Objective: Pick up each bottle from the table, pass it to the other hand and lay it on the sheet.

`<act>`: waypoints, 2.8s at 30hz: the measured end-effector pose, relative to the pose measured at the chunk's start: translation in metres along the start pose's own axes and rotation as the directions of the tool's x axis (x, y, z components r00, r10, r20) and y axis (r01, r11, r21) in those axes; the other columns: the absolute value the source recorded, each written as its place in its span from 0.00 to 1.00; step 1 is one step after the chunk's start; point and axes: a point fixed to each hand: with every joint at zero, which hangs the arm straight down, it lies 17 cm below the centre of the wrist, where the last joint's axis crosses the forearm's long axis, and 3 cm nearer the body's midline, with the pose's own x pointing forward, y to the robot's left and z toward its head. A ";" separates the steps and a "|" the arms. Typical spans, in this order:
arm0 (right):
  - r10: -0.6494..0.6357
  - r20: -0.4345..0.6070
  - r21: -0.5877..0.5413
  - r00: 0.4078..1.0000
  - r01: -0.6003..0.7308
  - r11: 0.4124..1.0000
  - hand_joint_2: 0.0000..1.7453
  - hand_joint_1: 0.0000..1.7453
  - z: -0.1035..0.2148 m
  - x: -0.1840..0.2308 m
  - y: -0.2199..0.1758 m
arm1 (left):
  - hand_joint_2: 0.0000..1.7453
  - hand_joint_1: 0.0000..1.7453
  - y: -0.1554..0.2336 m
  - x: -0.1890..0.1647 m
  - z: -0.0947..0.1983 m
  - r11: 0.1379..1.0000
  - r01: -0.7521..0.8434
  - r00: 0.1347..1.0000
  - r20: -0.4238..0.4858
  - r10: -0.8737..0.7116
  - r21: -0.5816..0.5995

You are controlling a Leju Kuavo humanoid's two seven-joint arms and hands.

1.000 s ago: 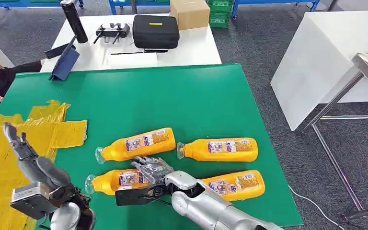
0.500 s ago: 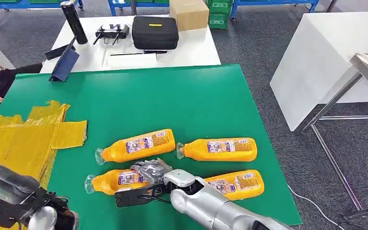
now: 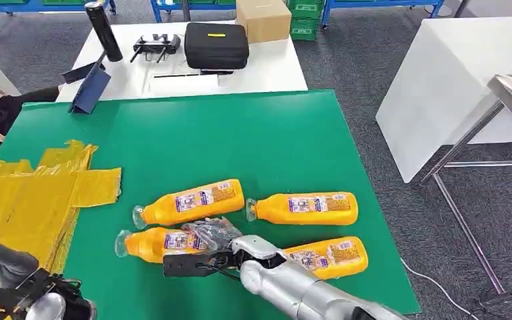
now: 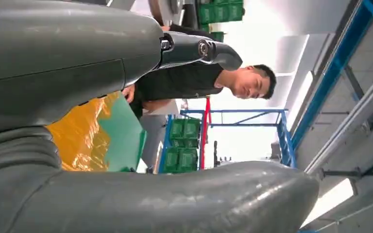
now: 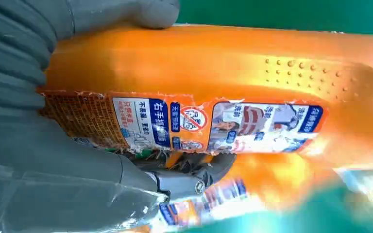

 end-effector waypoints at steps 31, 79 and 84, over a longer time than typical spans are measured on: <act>-0.254 0.552 -0.430 0.794 0.532 0.729 1.00 1.00 0.129 0.085 -0.112 | 0.00 0.00 -0.102 0.053 0.094 0.496 -0.800 0.600 -0.454 0.658 -0.339; -0.170 0.518 -0.233 0.838 0.329 0.915 1.00 1.00 0.089 0.126 -0.064 | 1.00 0.00 -0.142 0.110 0.175 0.136 -0.806 0.532 -0.605 0.592 -0.576; -0.122 0.522 -0.167 0.844 0.241 0.956 1.00 1.00 0.080 0.142 -0.045 | 1.00 0.00 -0.147 0.106 0.180 0.146 -0.782 0.570 -0.600 0.562 -0.606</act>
